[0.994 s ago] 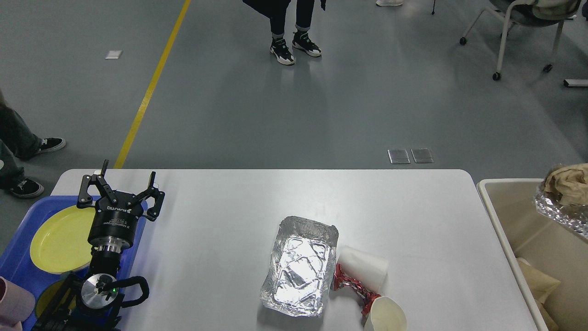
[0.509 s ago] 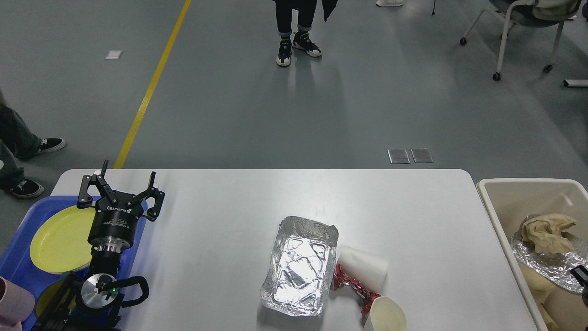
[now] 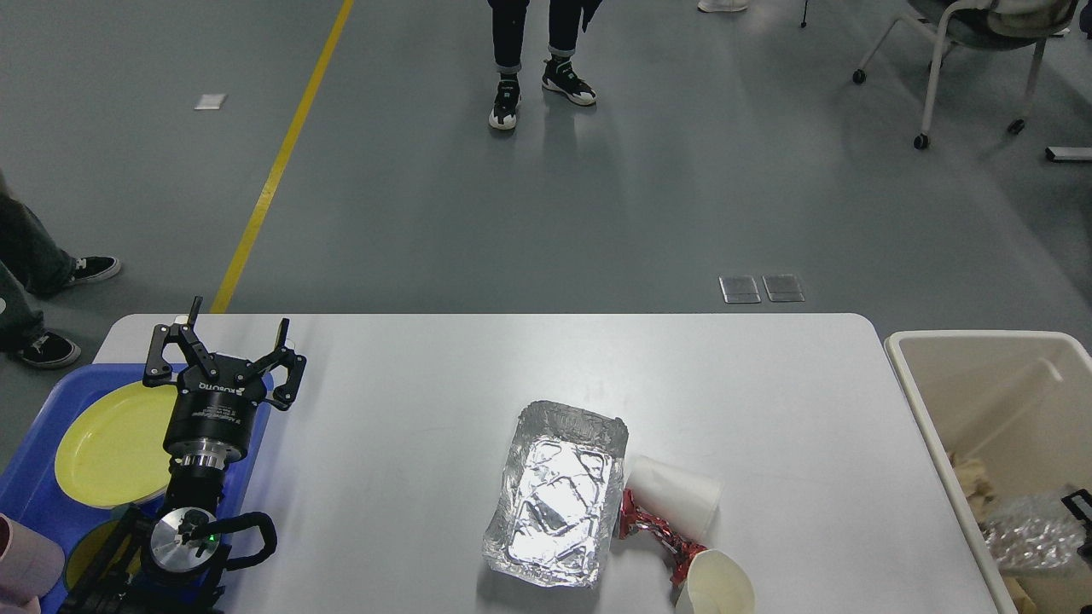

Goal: Tidy desktop
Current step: 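Drop the foil container into the bin and open the right gripper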

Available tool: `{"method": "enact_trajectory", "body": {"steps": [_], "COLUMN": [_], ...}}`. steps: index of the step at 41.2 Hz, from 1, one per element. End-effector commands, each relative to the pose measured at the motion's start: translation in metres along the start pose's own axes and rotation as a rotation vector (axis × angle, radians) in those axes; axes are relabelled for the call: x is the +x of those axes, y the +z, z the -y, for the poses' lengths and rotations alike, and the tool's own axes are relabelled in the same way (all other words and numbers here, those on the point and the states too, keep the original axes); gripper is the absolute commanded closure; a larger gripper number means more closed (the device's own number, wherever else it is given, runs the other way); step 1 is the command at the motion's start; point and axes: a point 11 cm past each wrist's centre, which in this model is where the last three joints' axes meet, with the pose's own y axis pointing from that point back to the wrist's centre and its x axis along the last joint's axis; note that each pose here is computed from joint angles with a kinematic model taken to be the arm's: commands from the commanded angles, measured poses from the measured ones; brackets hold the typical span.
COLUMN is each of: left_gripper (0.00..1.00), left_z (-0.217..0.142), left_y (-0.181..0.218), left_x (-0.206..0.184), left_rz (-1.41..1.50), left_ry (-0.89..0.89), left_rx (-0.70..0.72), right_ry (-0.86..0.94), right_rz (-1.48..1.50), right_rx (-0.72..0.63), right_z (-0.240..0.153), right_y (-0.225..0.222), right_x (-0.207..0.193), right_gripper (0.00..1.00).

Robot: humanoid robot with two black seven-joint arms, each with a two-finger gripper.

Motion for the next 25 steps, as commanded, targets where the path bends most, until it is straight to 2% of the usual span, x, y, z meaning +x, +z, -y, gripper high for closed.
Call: {"method": "enact_trajectory", "body": {"steps": [1,13,15,21,25], "left_gripper": [0.04,0.04,0.04,0.04,0.04], "left_z": [0.0,0.0,0.0,0.0,0.0], "left_y": [0.0,0.0,0.0,0.0,0.0], "left_x": [0.0,0.0,0.0,0.0,0.0], "left_rz": [0.001,-0.001,0.0,-0.001,-0.001], "left_ry": [-0.001,-0.001,0.001,-0.001,-0.001], "left_rx": [0.0,0.0,0.0,0.0,0.0], "right_ry": [-0.023,-0.096,-0.112,-0.202,-0.22], "right_rz": [-0.009,-0.126,-0.174,-0.249,-0.32], "right_rx": [0.002,0.012,0.012,0.017,0.044], "right_z": [-0.001,-0.01,-0.018,-0.042,-0.075], "right_y": [-0.003,-0.026,-0.043,-0.071,-0.107], "right_x": [-0.002,0.016,0.032,0.045,0.072], "right_gripper": [0.0,0.0,0.0,0.0,0.0]}}
